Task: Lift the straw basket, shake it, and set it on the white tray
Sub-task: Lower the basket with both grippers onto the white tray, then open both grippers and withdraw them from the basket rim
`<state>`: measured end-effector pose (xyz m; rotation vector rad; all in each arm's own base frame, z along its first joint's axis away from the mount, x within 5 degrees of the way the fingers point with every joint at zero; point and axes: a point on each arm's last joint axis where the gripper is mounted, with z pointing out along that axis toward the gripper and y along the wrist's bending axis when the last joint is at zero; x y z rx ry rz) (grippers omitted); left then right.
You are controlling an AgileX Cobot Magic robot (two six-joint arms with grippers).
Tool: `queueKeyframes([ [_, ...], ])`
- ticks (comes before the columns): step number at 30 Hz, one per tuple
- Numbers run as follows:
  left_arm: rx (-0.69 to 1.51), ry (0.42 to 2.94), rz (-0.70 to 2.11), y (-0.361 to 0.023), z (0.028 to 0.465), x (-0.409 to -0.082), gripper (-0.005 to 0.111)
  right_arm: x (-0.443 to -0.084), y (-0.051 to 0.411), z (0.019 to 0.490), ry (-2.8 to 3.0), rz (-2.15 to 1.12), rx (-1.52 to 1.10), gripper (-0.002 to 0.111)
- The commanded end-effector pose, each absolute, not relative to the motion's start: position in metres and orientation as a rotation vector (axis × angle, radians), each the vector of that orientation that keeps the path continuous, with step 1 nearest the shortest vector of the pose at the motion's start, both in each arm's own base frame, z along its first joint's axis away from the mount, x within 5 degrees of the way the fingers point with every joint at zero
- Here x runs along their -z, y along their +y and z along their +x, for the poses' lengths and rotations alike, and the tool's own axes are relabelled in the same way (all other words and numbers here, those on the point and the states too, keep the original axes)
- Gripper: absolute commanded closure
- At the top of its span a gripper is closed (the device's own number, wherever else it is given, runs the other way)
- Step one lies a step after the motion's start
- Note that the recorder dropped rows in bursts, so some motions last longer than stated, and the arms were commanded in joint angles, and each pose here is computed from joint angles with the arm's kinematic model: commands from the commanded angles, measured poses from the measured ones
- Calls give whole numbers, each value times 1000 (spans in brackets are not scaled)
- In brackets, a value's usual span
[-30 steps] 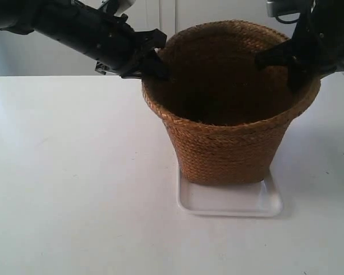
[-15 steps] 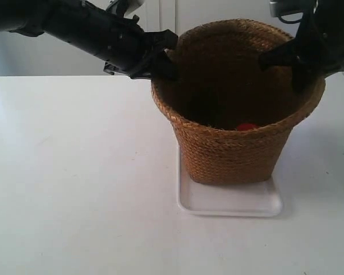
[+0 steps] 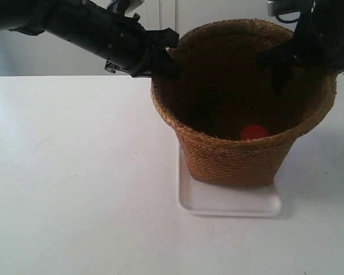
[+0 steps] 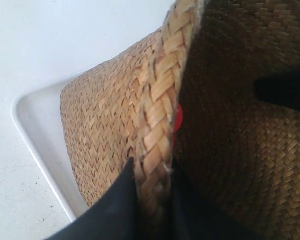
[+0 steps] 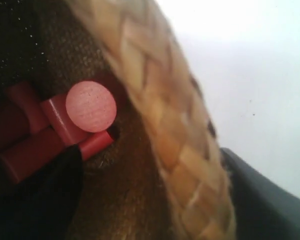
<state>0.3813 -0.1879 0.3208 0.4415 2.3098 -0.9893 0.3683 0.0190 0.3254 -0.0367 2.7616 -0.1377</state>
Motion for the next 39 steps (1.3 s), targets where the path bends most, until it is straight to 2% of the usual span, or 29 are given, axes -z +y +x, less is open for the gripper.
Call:
queueKeyframes([
  [1,1020,2292,460,-191,377,-328,88,-337,18,368,2678,-25,118,31],
  [11,1019,2293,462,-191,377,-328,88,-393,14,341,2465,-23,131,17],
  [17,982,2309,483,-190,377,-326,87,-436,12,311,2290,-21,117,15],
  [20,974,2315,493,-189,376,-325,75,-456,11,295,2197,-34,114,15],
  [23,976,2321,504,-189,376,-325,55,-467,10,284,2145,-49,118,15],
  [25,977,2322,506,-189,375,-325,46,-471,10,279,2130,-53,119,15],
  [34,947,2349,532,-184,375,-324,28,-472,8,274,2154,-52,140,15],
  [39,952,2352,491,-171,374,-332,24,-471,8,274,2155,-53,147,15],
])
